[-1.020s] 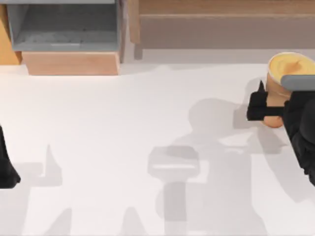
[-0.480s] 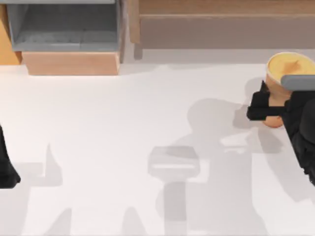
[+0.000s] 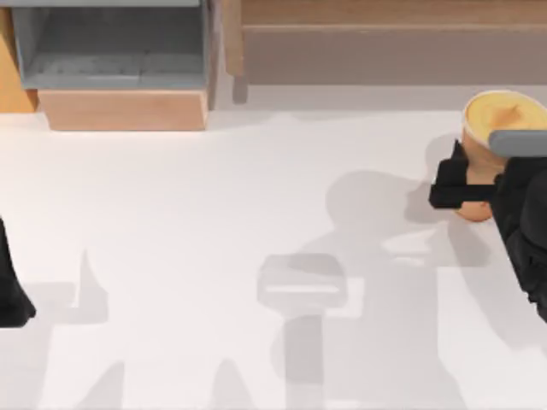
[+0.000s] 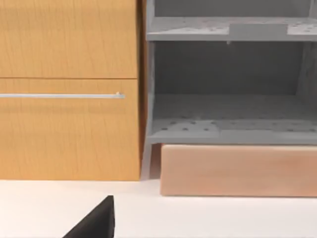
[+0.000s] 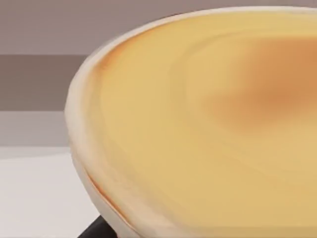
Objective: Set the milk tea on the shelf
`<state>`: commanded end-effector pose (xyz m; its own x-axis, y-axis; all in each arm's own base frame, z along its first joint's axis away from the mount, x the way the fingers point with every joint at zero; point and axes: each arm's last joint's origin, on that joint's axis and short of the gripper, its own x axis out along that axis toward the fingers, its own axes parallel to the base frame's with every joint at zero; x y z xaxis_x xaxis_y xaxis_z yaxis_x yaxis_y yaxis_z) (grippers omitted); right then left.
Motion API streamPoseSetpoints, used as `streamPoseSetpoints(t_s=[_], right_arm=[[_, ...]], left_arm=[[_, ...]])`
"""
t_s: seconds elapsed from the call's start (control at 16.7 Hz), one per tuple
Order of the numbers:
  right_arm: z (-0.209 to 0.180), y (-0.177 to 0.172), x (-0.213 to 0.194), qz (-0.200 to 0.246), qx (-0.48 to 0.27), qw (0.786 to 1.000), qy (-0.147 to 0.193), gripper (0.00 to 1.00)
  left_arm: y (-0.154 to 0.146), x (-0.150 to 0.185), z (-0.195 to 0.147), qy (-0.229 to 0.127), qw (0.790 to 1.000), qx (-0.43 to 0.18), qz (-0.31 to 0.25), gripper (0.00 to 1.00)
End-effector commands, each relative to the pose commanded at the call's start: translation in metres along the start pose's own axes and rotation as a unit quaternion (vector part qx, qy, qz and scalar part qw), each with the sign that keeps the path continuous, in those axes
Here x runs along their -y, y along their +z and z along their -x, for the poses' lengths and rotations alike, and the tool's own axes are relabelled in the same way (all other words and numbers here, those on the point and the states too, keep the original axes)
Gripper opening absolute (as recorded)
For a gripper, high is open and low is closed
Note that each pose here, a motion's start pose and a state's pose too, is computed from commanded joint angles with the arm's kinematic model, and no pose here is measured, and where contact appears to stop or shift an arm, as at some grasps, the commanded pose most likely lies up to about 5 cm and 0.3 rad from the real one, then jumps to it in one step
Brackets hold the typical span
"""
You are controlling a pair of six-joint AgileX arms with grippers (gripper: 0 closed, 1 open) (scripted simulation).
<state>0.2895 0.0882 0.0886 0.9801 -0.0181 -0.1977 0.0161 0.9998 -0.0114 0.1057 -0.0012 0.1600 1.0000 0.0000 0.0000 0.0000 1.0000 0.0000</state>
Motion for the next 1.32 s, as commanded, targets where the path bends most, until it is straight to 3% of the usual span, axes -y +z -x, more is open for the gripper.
streamPoseSetpoints(t_s=[0.84,1.32], right_arm=[[0.002,0.008,0.0,-0.001,-0.002,1.0,0.0,0.0],[-0.029,0.095,0.015,-0.031,0.109,0.994,0.006,0.0]], left_arm=[[0.0,0.0,0.0,0.0,1.0,0.0,0.0,1.0],[0.0,0.0,0.0,0.0,1.0,0.0,0.0,1.0]])
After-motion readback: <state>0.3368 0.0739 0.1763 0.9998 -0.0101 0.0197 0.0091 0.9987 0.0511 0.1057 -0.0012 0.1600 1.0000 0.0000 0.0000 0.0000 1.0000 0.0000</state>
